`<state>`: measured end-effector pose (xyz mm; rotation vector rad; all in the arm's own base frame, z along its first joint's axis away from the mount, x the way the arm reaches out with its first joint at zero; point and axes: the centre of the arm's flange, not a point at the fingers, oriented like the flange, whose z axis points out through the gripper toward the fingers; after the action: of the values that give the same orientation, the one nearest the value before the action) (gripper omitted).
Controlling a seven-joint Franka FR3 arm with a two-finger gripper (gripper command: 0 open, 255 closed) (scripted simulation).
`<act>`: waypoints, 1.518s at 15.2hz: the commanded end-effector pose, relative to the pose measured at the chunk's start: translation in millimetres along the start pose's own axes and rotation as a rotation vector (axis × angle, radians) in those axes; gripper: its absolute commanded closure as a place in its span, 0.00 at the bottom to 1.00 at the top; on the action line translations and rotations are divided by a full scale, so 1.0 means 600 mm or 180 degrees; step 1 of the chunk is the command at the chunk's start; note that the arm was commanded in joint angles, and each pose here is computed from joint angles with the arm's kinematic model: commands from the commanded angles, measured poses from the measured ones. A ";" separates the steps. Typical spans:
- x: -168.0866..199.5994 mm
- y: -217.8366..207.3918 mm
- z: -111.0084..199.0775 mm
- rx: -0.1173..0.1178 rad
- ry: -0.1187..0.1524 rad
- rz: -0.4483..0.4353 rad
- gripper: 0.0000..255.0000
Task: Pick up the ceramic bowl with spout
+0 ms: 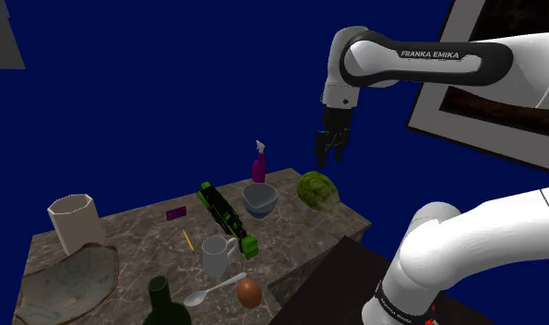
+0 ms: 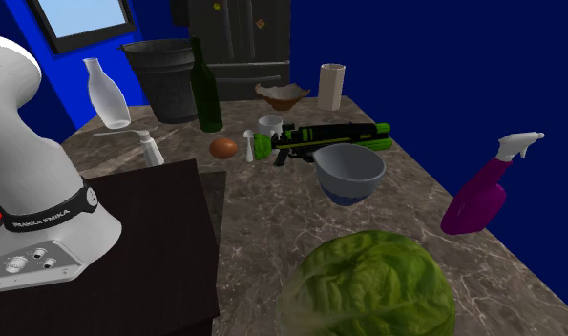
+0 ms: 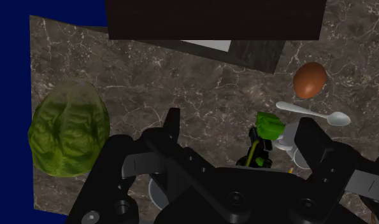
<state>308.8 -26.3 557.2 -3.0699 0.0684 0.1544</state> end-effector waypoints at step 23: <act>0.364 0.181 0.261 0.0255 0.0145 -0.0075 0.00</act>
<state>498.7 -128.6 382.4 -2.9959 0.0415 0.0828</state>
